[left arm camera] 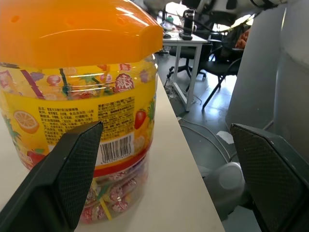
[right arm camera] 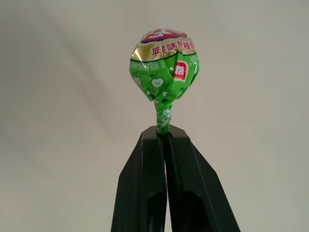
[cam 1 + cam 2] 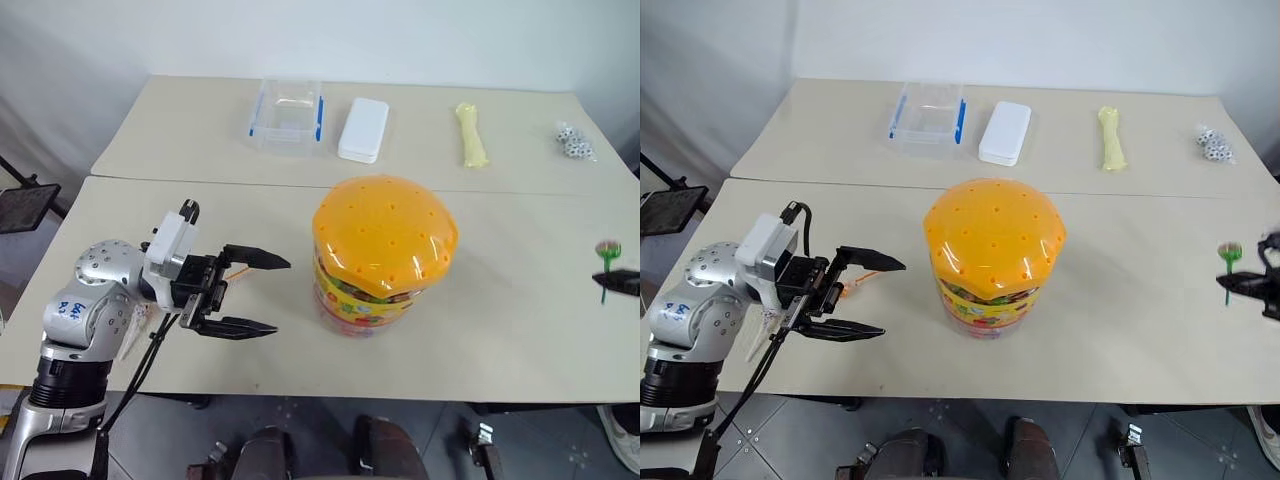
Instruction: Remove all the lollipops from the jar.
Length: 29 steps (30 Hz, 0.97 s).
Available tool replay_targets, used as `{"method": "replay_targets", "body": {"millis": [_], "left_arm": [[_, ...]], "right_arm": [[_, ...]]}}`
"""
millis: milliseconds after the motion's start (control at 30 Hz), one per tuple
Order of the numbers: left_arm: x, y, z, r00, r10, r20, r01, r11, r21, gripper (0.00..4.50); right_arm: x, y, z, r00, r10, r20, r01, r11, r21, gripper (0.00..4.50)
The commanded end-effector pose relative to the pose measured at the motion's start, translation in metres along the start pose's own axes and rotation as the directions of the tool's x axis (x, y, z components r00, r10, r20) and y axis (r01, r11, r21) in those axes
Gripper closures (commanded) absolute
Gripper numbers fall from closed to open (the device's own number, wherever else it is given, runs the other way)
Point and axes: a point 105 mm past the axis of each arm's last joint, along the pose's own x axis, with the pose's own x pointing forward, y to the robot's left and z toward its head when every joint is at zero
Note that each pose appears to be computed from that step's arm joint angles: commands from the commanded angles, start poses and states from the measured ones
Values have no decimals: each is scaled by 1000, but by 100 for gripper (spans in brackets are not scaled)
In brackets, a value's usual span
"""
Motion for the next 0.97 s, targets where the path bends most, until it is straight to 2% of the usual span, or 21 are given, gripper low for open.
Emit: {"method": "replay_targets", "body": {"millis": [33,133,167,233,333,367,433,467,500,533,567,600,700,767,833,900,967], "left_arm": [[3,0,2,1000,10,5,-10,1000,13,0],[2,1,-1,1000,24,-4,-24,1000,2,0],[1,1,-2,1000,28,-9,-28,1000,2,0],[-3,3,-3,999,47,-19,-48,999,-3,0],[-8,3,-6,997,61,-53,-64,997,-46,0],[-11,2,-13,992,62,-114,-70,995,-67,0],[-16,7,-19,983,111,-145,-122,990,-66,0],[-21,10,-22,977,143,-159,-153,987,-51,0],[-27,15,-27,964,199,-174,-206,978,-24,0],[-35,21,-32,942,280,-187,-284,959,4,0],[-41,24,-36,921,341,-187,-344,939,16,0],[-45,23,-40,908,374,-187,-373,927,42,0],[-48,20,-49,878,429,-214,-422,903,77,0],[-50,19,-51,849,486,-206,-479,873,86,0],[-54,14,-54,815,545,-195,-536,838,101,0],[-55,10,-55,792,580,-191,-567,814,124,0],[-55,6,-55,791,581,-194,-565,814,136,0]], "right_arm": [[14,-2,-16,1000,-19,-10,19,999,-37,447],[22,-4,-30,999,-33,-3,33,998,-44,447],[23,-4,-32,999,-36,0,36,999,-35,425],[23,-4,-31,999,-31,24,32,999,-37,378],[18,-5,-27,998,-24,61,27,998,-58,280],[14,-8,-24,996,-37,81,43,997,-71,248],[-2,-9,-4,973,-13,229,52,985,-162,178],[-11,-7,5,951,22,307,45,977,-207,147],[-26,8,22,895,124,429,-15,968,-249,116],[-44,36,38,791,284,542,-122,941,-315,77],[-58,61,47,686,394,612,-154,900,-407,43],[-60,82,46,649,468,599,-206,867,-454,7],[-53,123,34,635,590,499,-258,770,-583,2],[-53,145,34,577,642,505,-281,737,-615,2],[-45,163,21,543,711,446,-333,670,-663,2],[-35,168,9,543,745,388,-361,624,-693,2],[-28,164,5,551,742,382,-347,620,-704,2]]}}
